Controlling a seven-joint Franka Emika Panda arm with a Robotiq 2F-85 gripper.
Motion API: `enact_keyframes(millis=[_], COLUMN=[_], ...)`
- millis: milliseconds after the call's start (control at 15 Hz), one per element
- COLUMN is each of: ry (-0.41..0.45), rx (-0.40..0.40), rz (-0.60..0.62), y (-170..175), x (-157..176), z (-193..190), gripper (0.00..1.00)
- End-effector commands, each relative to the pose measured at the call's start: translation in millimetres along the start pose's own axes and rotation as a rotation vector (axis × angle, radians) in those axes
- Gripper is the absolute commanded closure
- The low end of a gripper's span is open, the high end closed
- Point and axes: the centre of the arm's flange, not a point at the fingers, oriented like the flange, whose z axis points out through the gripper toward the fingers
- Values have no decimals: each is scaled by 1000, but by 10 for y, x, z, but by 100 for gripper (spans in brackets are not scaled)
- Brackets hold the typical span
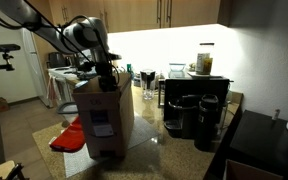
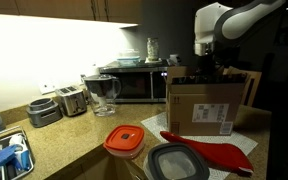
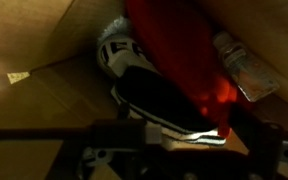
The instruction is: Remove the head sock from the box.
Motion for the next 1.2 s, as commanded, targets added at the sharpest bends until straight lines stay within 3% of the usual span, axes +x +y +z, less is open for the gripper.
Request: enact_keyframes(millis=[0,533,600,733,1133], ry=[15,-12,-20,-34,-53], rx=[1,-22,-27,-33,-27], rz=[-7,-11,-15,-17,-12], y=[15,21,18,19,58], x=[-27,-73,-94,-126,-150], z=[88,196,240,308,359], gripper=[0,0,25,32,72])
